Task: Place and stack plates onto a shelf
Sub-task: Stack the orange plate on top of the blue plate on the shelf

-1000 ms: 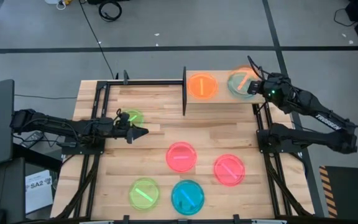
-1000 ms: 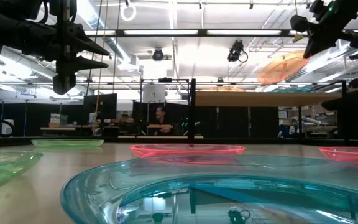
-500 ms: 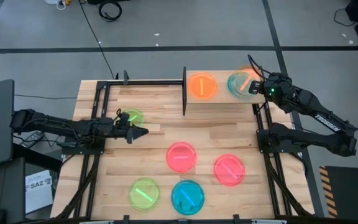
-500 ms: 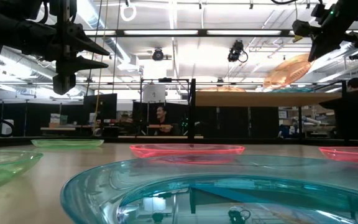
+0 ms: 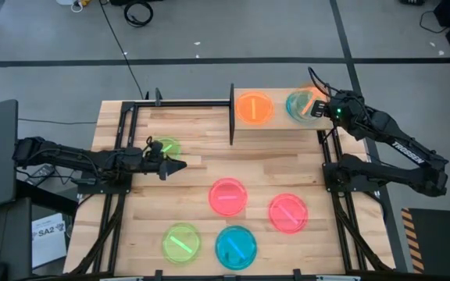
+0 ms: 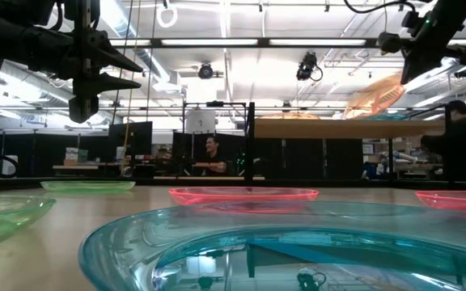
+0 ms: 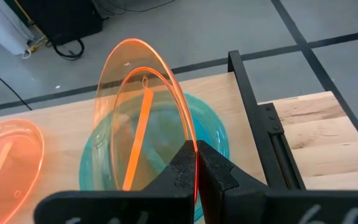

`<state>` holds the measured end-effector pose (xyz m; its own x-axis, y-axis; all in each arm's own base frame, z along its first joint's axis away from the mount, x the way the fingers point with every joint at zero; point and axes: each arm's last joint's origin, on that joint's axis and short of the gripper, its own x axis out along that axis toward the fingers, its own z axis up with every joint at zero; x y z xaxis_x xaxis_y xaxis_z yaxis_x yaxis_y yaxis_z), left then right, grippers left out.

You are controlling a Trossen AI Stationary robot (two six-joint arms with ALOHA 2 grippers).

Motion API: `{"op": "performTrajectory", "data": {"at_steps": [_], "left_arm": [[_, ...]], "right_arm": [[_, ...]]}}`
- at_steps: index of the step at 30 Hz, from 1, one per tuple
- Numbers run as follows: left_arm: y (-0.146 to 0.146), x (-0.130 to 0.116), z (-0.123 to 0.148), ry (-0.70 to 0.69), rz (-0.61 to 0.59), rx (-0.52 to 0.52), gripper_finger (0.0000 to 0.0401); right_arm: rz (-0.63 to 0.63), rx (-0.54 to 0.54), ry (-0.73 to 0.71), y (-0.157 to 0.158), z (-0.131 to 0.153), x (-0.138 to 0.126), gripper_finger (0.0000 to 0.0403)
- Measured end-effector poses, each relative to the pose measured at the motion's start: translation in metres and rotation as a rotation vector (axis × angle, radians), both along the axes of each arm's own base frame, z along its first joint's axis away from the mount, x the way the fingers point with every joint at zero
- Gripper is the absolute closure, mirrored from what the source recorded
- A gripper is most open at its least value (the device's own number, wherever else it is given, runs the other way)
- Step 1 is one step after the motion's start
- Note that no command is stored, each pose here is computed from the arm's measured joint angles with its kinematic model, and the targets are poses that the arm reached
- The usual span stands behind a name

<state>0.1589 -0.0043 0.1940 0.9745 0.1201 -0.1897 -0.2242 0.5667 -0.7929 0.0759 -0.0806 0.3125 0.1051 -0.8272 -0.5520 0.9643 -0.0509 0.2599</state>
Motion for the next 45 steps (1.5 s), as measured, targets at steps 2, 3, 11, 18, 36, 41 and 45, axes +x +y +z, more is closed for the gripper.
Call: {"op": "performTrajectory", "data": {"at_steps": [2,3,11,18,36,41,45], "left_arm": [[0.000,0.000,0.000,0.000,-0.001,0.000,0.0287],[0.000,0.000,0.000,0.000,0.000,0.001,0.0287],[0.000,0.000,0.000,0.001,-0.001,0.002,0.0287],[0.000,0.000,0.000,0.001,0.000,0.002,0.0287],[0.000,0.000,0.000,0.000,0.000,0.002,0.0287],[0.000,0.000,0.000,0.001,-0.001,0.002,0.0287],[0.000,0.000,0.000,0.001,0.000,0.002,0.0287]], "right_arm": [[-0.001,0.002,-0.001,0.000,0.000,0.000,0.0393],[-0.001,0.002,-0.001,0.000,0.000,0.000,0.0393],[0.016,0.010,-0.002,0.000,0.000,0.000,0.0393],[0.023,0.014,-0.004,0.000,0.000,0.001,0.0393],[0.023,0.038,0.027,-0.005,-0.004,0.007,0.0367],[0.018,0.047,0.046,-0.008,-0.006,0.010,0.0359],[0.009,0.048,0.048,-0.009,-0.006,0.010,0.0344]]}}
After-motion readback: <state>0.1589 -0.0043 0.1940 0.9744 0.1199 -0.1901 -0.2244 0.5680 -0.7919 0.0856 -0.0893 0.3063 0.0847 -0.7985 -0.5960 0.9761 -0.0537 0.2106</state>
